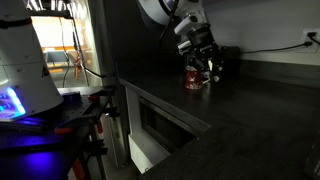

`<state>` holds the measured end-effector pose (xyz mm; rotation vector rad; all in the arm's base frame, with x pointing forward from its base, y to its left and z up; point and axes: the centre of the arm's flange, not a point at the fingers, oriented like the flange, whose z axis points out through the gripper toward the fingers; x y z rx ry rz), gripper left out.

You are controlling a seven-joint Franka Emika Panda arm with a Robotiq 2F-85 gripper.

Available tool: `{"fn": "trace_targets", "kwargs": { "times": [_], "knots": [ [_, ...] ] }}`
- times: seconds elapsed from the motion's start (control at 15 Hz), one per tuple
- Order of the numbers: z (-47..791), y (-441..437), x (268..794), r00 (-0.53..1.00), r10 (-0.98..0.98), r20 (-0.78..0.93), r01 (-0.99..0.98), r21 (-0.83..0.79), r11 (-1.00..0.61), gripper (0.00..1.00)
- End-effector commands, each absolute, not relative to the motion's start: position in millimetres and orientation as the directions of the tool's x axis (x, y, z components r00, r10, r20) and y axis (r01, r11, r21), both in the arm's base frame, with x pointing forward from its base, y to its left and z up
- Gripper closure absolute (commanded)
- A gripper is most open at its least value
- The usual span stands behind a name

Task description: Put the marker in the cup

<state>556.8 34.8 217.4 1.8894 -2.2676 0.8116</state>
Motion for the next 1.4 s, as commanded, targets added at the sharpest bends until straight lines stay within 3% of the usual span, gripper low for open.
{"fn": "trace_targets", "kwargs": {
  "times": [0.0,0.4,0.73,1.33],
  "knots": [
    [238.8,47.2,546.9,-0.213,-0.887,0.411,-0.899,-0.437,0.014,0.94],
    [273.5,67.0,556.0,-0.136,-0.893,0.43,-0.869,-0.484,-0.101,0.94],
    [256.8,110.0,543.7,0.014,-0.894,0.449,-0.868,-0.438,-0.234,0.94],
    [233.7,140.1,529.9,0.144,-0.873,0.467,-0.856,-0.383,-0.346,0.94]
  ]
}}
